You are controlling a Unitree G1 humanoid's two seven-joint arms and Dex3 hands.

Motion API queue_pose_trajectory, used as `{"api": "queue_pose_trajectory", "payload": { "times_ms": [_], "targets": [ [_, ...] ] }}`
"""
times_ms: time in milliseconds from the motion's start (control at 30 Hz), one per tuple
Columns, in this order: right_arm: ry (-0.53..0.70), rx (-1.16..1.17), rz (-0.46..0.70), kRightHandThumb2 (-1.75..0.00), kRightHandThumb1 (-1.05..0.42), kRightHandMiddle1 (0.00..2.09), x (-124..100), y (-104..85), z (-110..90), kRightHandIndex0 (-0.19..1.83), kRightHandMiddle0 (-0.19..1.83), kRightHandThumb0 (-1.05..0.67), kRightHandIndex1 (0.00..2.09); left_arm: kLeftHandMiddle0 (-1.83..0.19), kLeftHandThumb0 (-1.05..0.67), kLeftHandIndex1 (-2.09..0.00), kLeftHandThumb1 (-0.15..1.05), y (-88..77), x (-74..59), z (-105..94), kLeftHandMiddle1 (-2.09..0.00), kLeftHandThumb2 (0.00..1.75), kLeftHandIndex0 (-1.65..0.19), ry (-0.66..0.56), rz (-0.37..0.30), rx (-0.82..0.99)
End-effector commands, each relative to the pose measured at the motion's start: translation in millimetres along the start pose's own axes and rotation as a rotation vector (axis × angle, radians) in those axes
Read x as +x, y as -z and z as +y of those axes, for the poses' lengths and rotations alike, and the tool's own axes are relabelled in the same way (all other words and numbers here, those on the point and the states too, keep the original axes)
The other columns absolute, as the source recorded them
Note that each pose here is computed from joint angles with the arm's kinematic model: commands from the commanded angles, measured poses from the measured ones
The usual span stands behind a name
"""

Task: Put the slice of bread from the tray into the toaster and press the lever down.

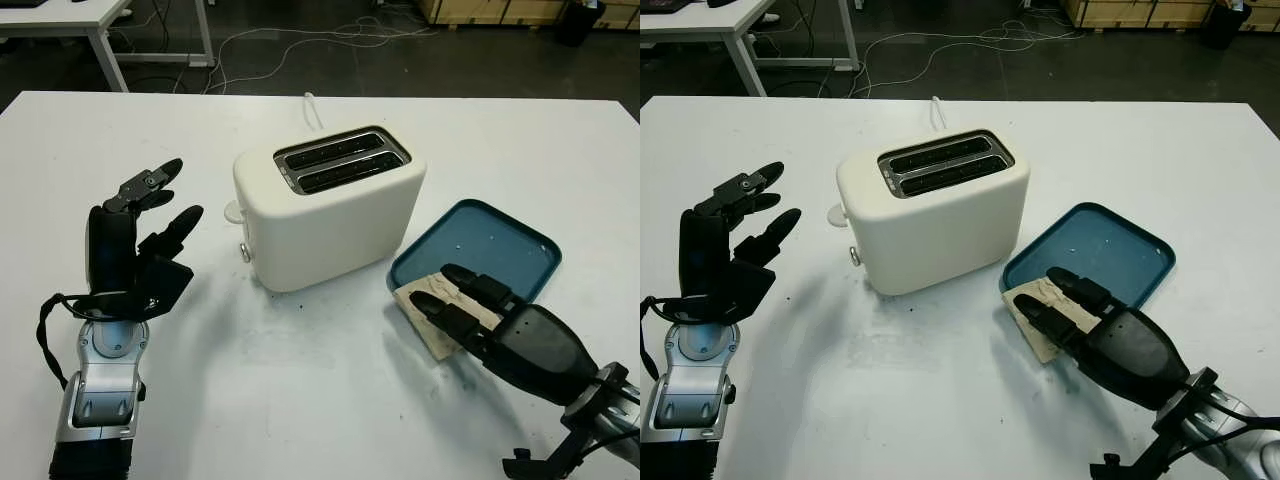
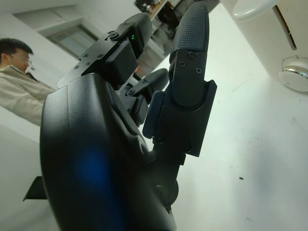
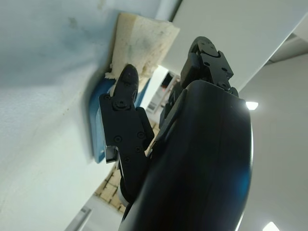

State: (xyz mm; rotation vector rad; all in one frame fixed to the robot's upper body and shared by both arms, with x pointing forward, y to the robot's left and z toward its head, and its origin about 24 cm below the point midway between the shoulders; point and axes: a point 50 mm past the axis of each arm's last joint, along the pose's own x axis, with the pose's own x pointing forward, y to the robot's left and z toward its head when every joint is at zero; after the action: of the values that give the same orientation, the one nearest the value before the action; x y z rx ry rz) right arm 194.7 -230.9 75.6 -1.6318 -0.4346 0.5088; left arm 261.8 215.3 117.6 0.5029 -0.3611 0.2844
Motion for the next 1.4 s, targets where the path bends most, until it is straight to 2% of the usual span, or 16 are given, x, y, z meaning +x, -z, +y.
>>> {"api": "queue_pose_trajectory", "payload": {
  "times_ms": [0, 33, 67, 100, 167, 333, 467, 633, 933, 1100, 1367],
  "targets": [
    [0.016, -0.002, 0.019, -0.51, -0.92, 0.0, 0.8, 5.2, -11.2, 0.0, 0.09, -0.05, 0.0, -0.52, -0.66, 0.0, 0.92, -0.7, -0.8, 1.0, -0.71, 0.22, -0.74, -0.001, 0.0, 0.005],
    [0.019, 0.021, 0.037, -0.45, -0.89, 0.0, 1.0, 7.7, -18.4, 0.0, 0.07, -0.19, 0.0, -0.52, -0.66, 0.0, 0.92, -0.7, -0.8, 0.9, -0.71, 0.21, -0.74, -0.002, 0.001, 0.003],
    [0.024, 0.045, 0.053, -0.29, -0.88, 0.0, 1.1, 10.0, -25.5, 0.0, 0.05, -0.45, 0.0, -0.52, -0.66, 0.0, 0.92, -0.7, -0.9, 0.8, -0.71, 0.21, -0.74, -0.003, 0.003, -0.001],
    [0.034, 0.073, 0.066, -0.17, -0.88, 0.0, 1.1, 12.5, -32.6, 0.0, 0.04, -0.63, 0.0, -0.52, -0.66, 0.0, 0.92, -0.5, -1.0, 0.6, -0.71, 0.21, -0.74, -0.003, 0.005, -0.006],
    [0.078, 0.138, 0.091, -0.06, -0.87, 0.0, 0.6, 17.7, -48.0, 0.0, 0.01, -0.78, 0.0, -0.52, -0.66, 0.0, 0.92, -0.2, -1.1, 0.4, -0.71, 0.21, -0.74, -0.001, 0.002, -0.006],
    [0.191, 0.217, 0.132, -0.02, -0.88, 0.01, -4.7, 27.2, -74.2, 0.0, 0.03, -0.75, 0.0, -0.52, -0.66, 0.0, 0.92, -0.1, -1.4, 0.4, -0.71, 0.21, -0.73, 0.001, 0.002, 0.0],
    [0.222, 0.213, 0.133, 0.0, -0.86, 0.01, -7.7, 28.5, -80.7, 0.02, 0.05, -0.75, 0.01, -0.52, -0.66, 0.0, 0.92, 0.2, -1.3, 0.3, -0.7, 0.21, -0.74, 0.001, 0.002, 0.0],
    [0.205, 0.229, 0.119, -0.01, -0.88, 0.01, -7.0, 25.8, -81.8, 0.04, 0.07, -0.79, 0.02, -0.52, -0.65, 0.0, 0.92, 0.3, -1.3, 0.3, -0.7, 0.21, -0.73, 0.0, 0.005, -0.004],
    [0.055, 0.243, 0.108, -0.01, -0.9, 0.0, -0.2, 16.5, -58.4, 0.0, 0.0, -0.94, 0.0, -0.52, -0.66, 0.0, 0.92, 1.3, -2.1, -0.3, -0.72, 0.21, -0.74, -0.005, 0.005, -0.002],
    [0.0, 0.232, 0.116, -0.01, -0.91, 0.0, 2.4, 12.3, -44.1, 0.0, 0.0, -0.97, 0.0, -0.52, -0.65, 0.0, 0.92, 2.3, -2.4, 0.3, -0.72, 0.22, -0.73, -0.008, 0.005, 0.001],
    [-0.071, 0.209, 0.126, -0.01, -0.9, 0.0, 3.6, 11.5, -33.3, 0.0, 0.0, -0.97, 0.0, -0.52, -0.66, 0.0, 0.92, 2.6, -2.8, 0.2, -0.71, 0.21, -0.74, -0.012, 0.006, -0.002]
  ]
}}
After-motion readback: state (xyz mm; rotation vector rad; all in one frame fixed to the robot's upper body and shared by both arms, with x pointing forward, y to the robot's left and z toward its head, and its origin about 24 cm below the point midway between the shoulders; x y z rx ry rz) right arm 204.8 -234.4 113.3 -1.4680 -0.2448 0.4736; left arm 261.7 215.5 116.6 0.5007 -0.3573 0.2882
